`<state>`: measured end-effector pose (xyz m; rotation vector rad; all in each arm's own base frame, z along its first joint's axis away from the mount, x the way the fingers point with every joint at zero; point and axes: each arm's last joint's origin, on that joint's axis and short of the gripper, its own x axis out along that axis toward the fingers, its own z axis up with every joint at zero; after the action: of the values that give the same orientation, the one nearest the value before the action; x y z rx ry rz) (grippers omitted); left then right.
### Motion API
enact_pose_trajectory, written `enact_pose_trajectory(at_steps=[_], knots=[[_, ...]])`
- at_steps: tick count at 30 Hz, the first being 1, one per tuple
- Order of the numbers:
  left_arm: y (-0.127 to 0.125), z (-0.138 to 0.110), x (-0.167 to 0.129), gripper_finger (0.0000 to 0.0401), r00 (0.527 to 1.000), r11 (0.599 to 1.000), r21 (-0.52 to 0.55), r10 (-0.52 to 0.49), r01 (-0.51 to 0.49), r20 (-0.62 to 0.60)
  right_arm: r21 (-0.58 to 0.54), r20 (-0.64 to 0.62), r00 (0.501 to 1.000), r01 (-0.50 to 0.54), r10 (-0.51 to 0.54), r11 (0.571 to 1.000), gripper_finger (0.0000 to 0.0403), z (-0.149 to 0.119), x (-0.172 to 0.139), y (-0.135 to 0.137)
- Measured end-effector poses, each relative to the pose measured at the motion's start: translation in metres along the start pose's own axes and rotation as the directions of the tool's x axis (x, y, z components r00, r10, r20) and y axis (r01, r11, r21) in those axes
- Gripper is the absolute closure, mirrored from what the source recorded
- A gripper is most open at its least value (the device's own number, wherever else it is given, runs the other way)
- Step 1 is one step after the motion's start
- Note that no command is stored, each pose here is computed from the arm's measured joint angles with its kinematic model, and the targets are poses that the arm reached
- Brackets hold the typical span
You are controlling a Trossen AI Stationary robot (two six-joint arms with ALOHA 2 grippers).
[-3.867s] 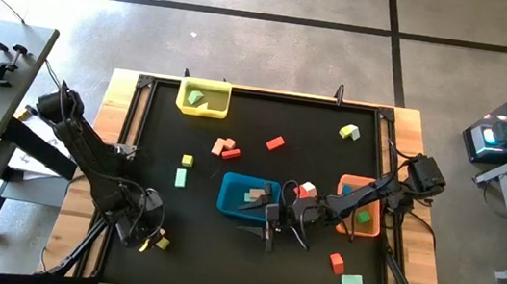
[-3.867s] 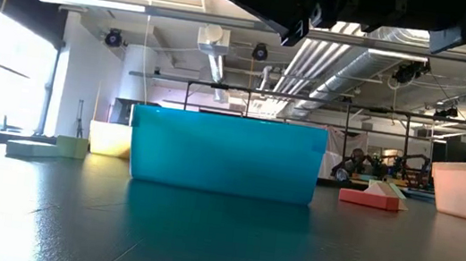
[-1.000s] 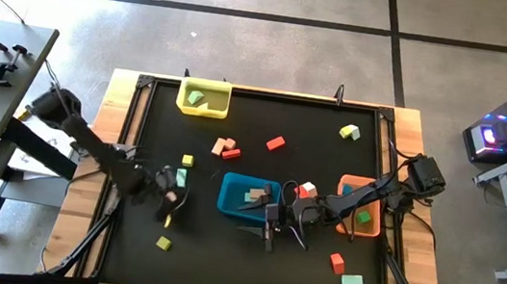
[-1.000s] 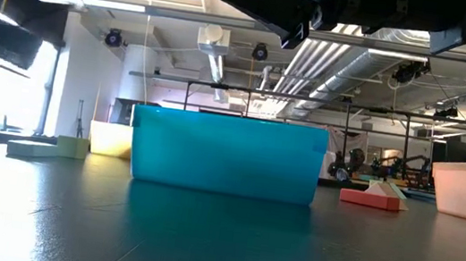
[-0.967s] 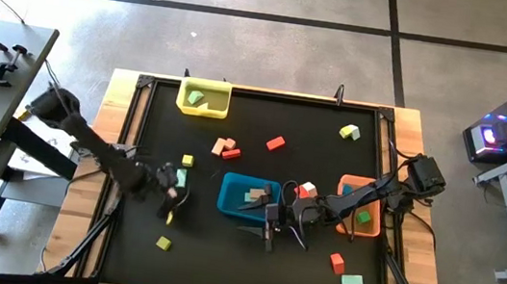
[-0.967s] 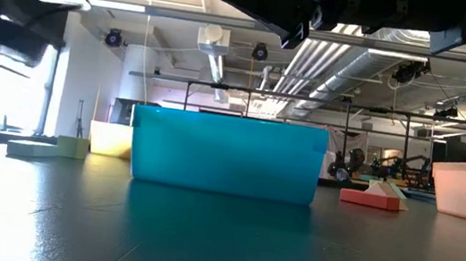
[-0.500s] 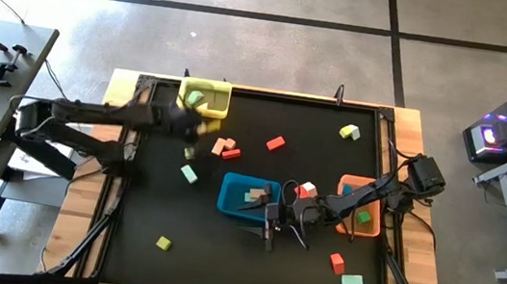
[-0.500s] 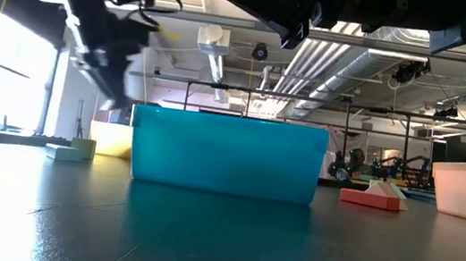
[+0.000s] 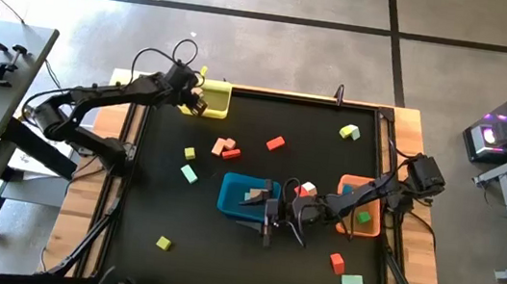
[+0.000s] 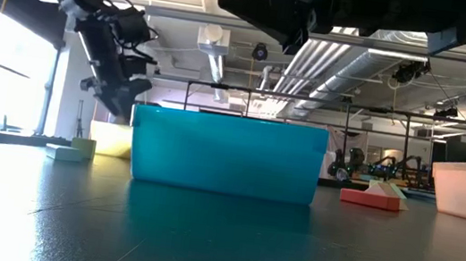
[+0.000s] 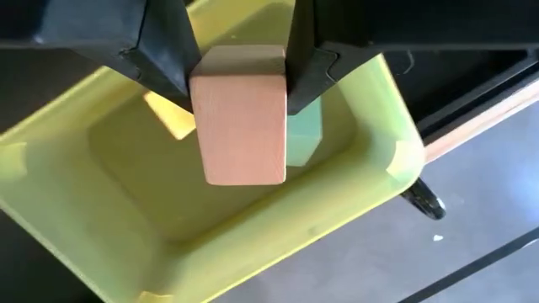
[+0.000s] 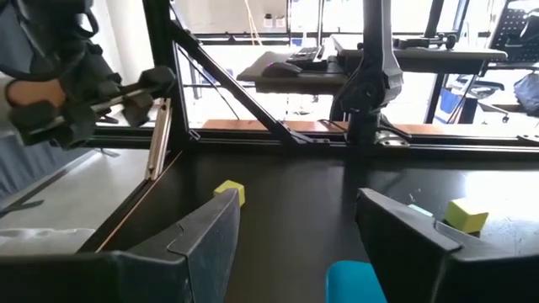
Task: Sort blocks by size
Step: Put the pink triangular block into the yellow bin, then put the light orange square block into the orange bin
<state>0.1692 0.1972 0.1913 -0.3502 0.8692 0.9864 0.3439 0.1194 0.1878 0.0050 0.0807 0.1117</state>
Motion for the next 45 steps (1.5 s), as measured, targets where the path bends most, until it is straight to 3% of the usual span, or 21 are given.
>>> enact_pose_trajectory(at_steps=[12,20,24,28,33,37,38,40,45], knots=[[0.01,0.0,-0.026,0.0187,0.998,1.0,0.01,0.003,-0.003,0.071,0.042,0.0,1.0,0.0,0.0,0.999,0.0169,0.0,0.0,0.0],[-0.02,-0.052,-0.046,0.0187,0.949,0.968,-0.008,-0.244,0.251,0.202,0.042,0.0,1.0,0.011,-0.011,0.999,0.0169,0.0,0.0,0.0],[-0.041,-0.081,-0.055,0.0187,0.878,0.918,0.007,-0.383,0.397,0.287,0.043,0.005,0.997,0.081,-0.081,0.996,0.0169,0.0,0.0,-0.003],[-0.059,-0.099,-0.069,0.0187,0.774,0.837,0.044,-0.523,0.545,0.358,0.076,0.028,0.991,0.131,-0.134,0.988,0.0169,0.003,0.002,-0.015],[-0.075,-0.104,-0.096,0.0188,0.63,0.726,0.147,-0.665,0.672,0.402,0.171,-0.017,0.985,0.171,-0.171,0.97,0.0169,0.01,0.015,-0.048],[-0.085,-0.098,-0.128,0.0188,0.511,0.638,0.251,-0.749,0.728,0.421,0.16,-0.149,0.972,0.207,-0.184,0.965,0.0169,0.019,0.028,-0.076],[-0.087,-0.097,-0.135,0.0188,0.501,0.631,0.275,-0.758,0.726,0.417,0.151,-0.179,0.964,0.224,-0.196,0.963,0.0169,0.022,0.031,-0.083],[-0.089,-0.095,-0.15,0.0188,0.508,0.639,0.304,-0.757,0.706,0.412,0.125,-0.224,0.952,0.239,-0.207,0.963,0.0169,0.031,0.035,-0.095],[-0.089,-0.094,-0.179,0.0188,0.65,0.759,0.306,-0.651,0.575,0.391,0.055,-0.29,0.931,0.248,-0.222,0.967,0.0169,0.045,0.043,-0.121]])
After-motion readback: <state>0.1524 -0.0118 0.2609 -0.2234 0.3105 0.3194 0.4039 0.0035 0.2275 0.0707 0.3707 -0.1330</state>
